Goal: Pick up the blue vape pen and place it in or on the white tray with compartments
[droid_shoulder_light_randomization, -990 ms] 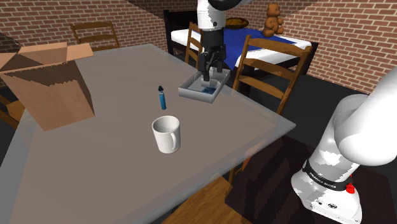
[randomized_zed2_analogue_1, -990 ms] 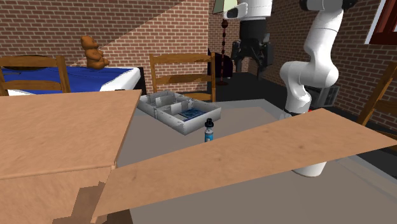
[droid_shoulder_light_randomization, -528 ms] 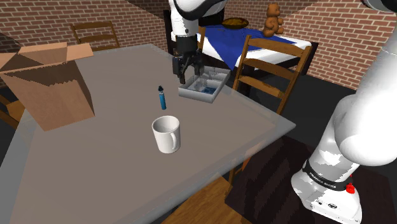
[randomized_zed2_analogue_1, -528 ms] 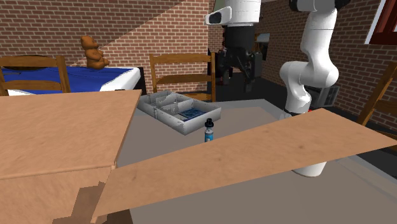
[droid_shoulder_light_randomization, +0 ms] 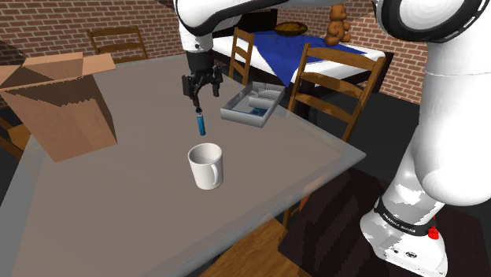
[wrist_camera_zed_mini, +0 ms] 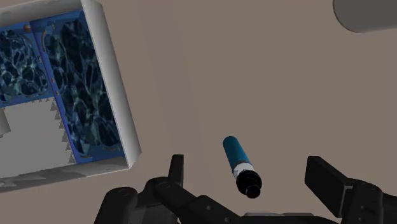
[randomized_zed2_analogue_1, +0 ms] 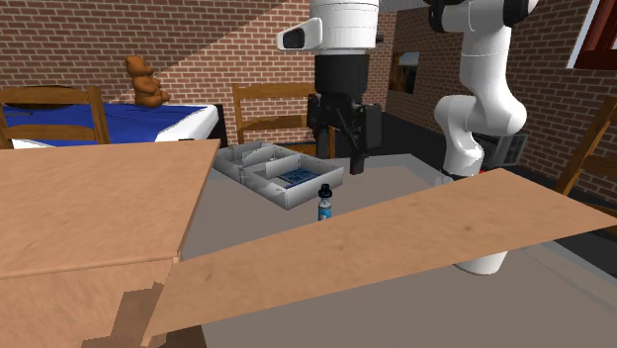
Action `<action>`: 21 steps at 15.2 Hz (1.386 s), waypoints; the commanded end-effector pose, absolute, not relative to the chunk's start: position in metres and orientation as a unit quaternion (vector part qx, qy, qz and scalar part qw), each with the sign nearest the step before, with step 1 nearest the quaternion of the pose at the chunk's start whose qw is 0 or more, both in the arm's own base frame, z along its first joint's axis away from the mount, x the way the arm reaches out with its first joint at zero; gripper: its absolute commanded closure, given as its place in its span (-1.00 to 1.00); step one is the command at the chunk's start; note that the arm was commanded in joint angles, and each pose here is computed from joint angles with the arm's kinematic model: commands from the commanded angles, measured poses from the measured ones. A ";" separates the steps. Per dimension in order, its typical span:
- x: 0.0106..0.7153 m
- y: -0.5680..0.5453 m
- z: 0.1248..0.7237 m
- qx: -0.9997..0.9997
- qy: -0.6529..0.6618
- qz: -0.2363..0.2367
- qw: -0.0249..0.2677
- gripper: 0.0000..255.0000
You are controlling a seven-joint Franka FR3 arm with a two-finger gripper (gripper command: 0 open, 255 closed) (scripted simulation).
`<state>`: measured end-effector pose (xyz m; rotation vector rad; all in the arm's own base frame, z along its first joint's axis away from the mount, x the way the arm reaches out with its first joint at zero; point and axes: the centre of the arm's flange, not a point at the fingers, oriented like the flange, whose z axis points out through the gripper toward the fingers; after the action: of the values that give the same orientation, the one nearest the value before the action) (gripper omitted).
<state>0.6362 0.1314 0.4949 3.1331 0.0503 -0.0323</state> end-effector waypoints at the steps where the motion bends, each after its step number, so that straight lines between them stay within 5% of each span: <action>1: 0.660 0.142 0.490 1.000 0.016 -0.007 0.003 -1.00; 18: 0.671 0.147 0.448 1.000 0.017 -0.005 0.002 -1.00; 19: 0.671 0.147 0.448 1.000 0.017 -0.005 0.002 1.00; 21: 0.671 0.147 0.448 1.000 0.017 -0.005 0.002 1.00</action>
<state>0.6711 0.1467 0.4483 3.1371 0.0521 -0.0148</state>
